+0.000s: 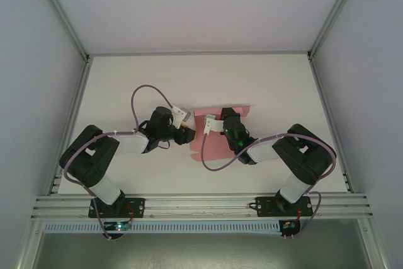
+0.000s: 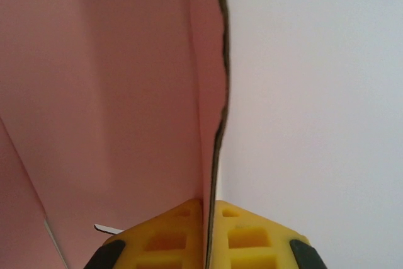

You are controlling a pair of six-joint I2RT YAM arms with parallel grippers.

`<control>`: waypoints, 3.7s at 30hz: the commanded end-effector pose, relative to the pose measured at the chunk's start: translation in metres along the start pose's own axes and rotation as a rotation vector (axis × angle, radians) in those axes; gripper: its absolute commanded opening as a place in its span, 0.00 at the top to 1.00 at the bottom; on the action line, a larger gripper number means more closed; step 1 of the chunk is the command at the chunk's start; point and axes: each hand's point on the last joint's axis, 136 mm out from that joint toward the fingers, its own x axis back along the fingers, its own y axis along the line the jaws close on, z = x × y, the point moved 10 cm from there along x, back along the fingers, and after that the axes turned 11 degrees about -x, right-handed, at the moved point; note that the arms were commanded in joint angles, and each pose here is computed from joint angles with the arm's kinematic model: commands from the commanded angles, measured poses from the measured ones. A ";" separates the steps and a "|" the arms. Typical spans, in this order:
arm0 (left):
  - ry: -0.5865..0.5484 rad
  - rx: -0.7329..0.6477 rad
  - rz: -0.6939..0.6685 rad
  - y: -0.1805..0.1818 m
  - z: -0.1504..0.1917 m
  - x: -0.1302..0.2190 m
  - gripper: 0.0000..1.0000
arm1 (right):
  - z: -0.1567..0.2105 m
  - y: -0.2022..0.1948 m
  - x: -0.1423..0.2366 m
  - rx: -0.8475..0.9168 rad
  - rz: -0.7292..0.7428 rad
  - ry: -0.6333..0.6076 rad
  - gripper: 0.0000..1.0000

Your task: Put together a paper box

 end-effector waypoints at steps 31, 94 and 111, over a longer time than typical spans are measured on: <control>-0.291 -0.088 -0.112 -0.002 -0.007 -0.028 0.47 | 0.028 0.056 0.007 0.287 -0.114 0.079 1.00; -0.352 0.394 -1.120 0.014 -0.064 -0.060 1.00 | 0.019 0.059 0.007 0.010 -0.575 0.082 1.00; -0.270 0.537 -1.288 0.021 -0.052 -0.044 1.00 | 0.017 0.053 0.004 -0.051 -0.569 0.083 1.00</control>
